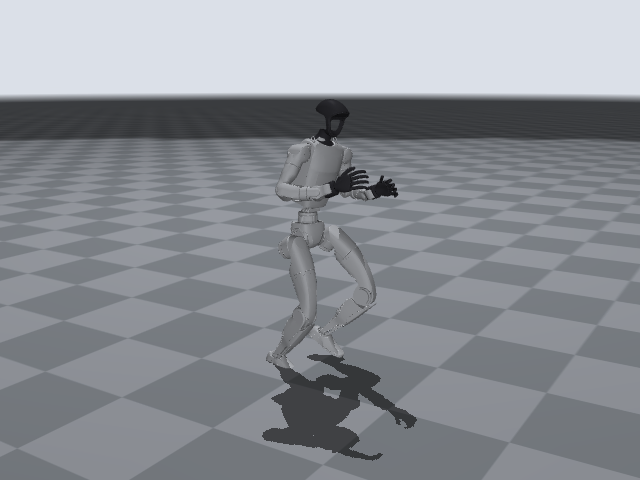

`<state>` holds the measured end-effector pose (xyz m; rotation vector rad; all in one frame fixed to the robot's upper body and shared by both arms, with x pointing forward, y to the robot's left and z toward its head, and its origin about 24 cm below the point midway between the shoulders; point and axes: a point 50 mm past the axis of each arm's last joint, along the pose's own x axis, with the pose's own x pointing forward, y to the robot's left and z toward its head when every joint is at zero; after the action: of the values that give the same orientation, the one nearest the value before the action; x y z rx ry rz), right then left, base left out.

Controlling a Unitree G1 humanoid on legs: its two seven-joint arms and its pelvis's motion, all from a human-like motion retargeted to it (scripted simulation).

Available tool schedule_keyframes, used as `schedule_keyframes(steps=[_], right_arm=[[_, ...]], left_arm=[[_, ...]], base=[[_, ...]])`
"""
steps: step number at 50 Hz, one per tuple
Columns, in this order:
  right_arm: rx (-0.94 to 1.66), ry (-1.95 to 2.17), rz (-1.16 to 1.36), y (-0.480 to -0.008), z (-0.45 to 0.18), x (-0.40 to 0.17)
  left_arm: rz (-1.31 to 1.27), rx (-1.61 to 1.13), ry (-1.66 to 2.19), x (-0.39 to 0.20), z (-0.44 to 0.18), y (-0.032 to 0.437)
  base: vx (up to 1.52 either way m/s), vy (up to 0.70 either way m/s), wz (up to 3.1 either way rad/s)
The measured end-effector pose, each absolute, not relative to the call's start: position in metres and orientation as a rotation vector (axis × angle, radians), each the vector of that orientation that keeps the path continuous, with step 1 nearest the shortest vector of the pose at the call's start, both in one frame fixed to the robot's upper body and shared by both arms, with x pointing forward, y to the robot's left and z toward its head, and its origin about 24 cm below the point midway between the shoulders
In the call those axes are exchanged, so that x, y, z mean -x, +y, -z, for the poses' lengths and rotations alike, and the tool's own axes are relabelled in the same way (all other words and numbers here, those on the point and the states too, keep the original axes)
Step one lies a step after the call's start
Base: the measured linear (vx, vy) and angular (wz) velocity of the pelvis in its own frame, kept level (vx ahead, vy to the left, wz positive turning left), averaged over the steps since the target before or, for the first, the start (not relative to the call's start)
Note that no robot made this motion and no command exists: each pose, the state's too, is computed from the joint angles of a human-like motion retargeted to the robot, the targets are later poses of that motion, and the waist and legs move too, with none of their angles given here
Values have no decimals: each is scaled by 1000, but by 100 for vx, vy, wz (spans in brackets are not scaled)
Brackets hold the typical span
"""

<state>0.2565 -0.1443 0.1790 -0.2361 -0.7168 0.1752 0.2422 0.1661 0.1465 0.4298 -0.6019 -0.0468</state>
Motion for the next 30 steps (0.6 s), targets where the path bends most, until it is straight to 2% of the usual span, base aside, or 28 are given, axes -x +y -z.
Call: schedule_keyframes(steps=[8,20,30], right_arm=[[249,-498,-176,-150,-127,-250],[403,-578,-142,-157,-138,-250],[324,-530,-230,-149,-133,-248]], left_arm=[[14,-339,-720,-236,-167,160],[-83,-473,-902,-236,-200,164],[18,-428,-801,-242,-184,161]], base=[[12,9,12],[6,10,-11],[10,-1,2]])
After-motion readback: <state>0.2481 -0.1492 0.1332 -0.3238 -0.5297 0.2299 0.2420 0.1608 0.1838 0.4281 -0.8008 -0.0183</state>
